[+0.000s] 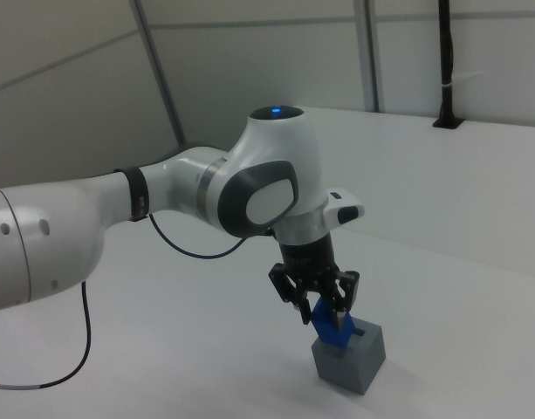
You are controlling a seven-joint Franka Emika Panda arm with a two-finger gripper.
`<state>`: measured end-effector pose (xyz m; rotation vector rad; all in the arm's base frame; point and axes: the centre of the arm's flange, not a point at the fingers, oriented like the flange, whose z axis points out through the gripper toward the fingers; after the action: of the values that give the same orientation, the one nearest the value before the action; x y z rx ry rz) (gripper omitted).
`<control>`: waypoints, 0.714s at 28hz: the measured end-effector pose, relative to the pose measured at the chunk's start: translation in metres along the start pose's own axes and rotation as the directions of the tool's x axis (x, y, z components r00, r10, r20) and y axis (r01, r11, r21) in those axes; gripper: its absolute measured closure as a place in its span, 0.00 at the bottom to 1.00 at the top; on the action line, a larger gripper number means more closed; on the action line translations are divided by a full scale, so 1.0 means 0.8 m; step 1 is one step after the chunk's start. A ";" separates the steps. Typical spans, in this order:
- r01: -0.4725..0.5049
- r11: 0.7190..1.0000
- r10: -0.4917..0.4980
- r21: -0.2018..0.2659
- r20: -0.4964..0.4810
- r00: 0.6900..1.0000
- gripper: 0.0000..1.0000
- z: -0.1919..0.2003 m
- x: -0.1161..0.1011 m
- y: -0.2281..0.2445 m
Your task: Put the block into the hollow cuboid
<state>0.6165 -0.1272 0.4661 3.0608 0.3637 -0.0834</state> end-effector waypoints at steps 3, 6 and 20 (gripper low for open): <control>0.002 1.000 -0.002 0.001 0.002 1.000 0.48 0.006 0.003 0.001; 0.004 1.000 -0.004 0.004 0.008 1.000 0.48 0.014 0.005 0.000; 0.005 1.000 -0.005 -0.008 -0.020 1.000 0.48 0.022 0.015 0.003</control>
<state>0.6282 -0.1281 0.4477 3.0555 0.3724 -0.0508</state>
